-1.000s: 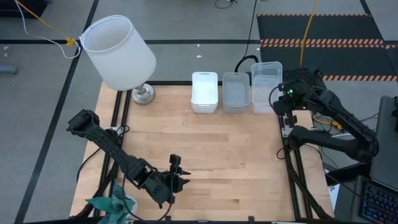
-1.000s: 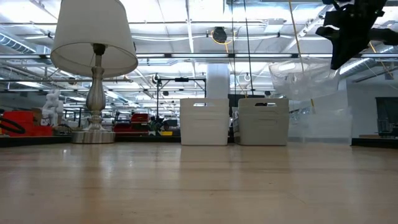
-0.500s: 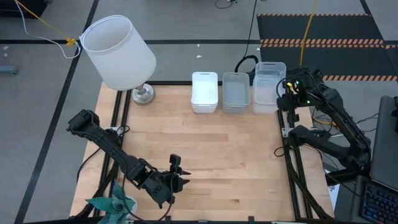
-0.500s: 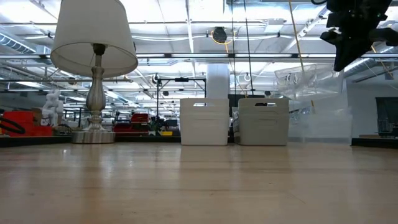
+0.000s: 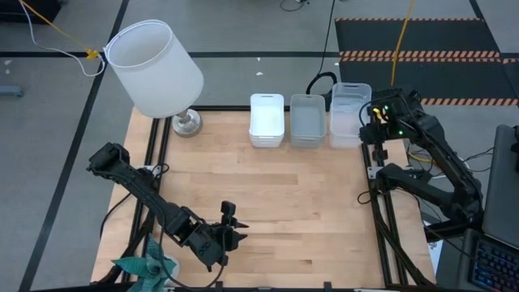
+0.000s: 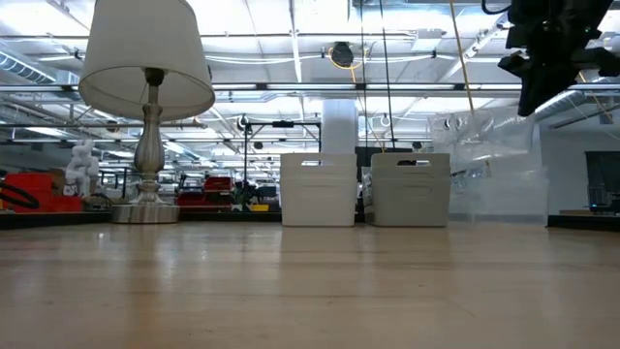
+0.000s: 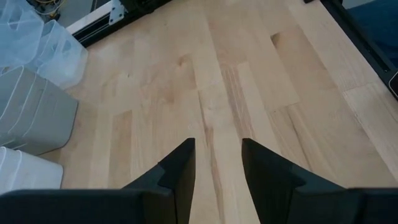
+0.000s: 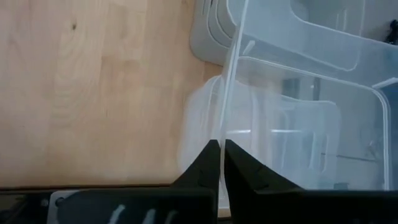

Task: Stack baskets by color
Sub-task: Stack the bottom transparent bin on top of the top transparent bin

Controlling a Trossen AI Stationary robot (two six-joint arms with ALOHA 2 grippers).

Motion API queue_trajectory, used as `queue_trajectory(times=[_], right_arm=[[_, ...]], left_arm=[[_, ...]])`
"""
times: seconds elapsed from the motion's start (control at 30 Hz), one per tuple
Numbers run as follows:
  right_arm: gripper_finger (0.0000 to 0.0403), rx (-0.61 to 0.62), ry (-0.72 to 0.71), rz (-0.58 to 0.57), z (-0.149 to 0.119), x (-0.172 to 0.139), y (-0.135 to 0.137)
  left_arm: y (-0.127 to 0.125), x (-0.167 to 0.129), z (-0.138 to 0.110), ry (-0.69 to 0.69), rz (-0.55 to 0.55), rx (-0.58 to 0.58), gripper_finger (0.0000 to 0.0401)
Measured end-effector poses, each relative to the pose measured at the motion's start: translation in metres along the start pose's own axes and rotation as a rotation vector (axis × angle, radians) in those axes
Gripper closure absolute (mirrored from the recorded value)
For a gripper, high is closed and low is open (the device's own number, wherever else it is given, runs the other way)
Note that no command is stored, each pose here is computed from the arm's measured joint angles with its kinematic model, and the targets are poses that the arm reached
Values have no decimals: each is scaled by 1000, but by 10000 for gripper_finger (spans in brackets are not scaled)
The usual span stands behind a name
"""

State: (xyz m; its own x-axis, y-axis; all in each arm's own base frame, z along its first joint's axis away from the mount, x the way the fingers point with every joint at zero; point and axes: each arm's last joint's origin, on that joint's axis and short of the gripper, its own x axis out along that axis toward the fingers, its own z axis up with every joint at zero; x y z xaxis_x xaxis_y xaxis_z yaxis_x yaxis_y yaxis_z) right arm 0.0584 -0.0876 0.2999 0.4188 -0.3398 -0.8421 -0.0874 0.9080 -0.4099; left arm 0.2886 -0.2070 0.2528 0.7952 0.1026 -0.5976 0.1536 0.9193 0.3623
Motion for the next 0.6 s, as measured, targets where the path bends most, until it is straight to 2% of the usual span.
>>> queue_trajectory(times=[0.37, 0.6], right_arm=[[401, -41, 81, -22, -3, 4, 0], [401, -59, 81, -28, -3, 4, -1]], left_arm=[[0, 0, 0, 1, -9, -6, 270], [0, 0, 0, 0, -9, -6, 270]])
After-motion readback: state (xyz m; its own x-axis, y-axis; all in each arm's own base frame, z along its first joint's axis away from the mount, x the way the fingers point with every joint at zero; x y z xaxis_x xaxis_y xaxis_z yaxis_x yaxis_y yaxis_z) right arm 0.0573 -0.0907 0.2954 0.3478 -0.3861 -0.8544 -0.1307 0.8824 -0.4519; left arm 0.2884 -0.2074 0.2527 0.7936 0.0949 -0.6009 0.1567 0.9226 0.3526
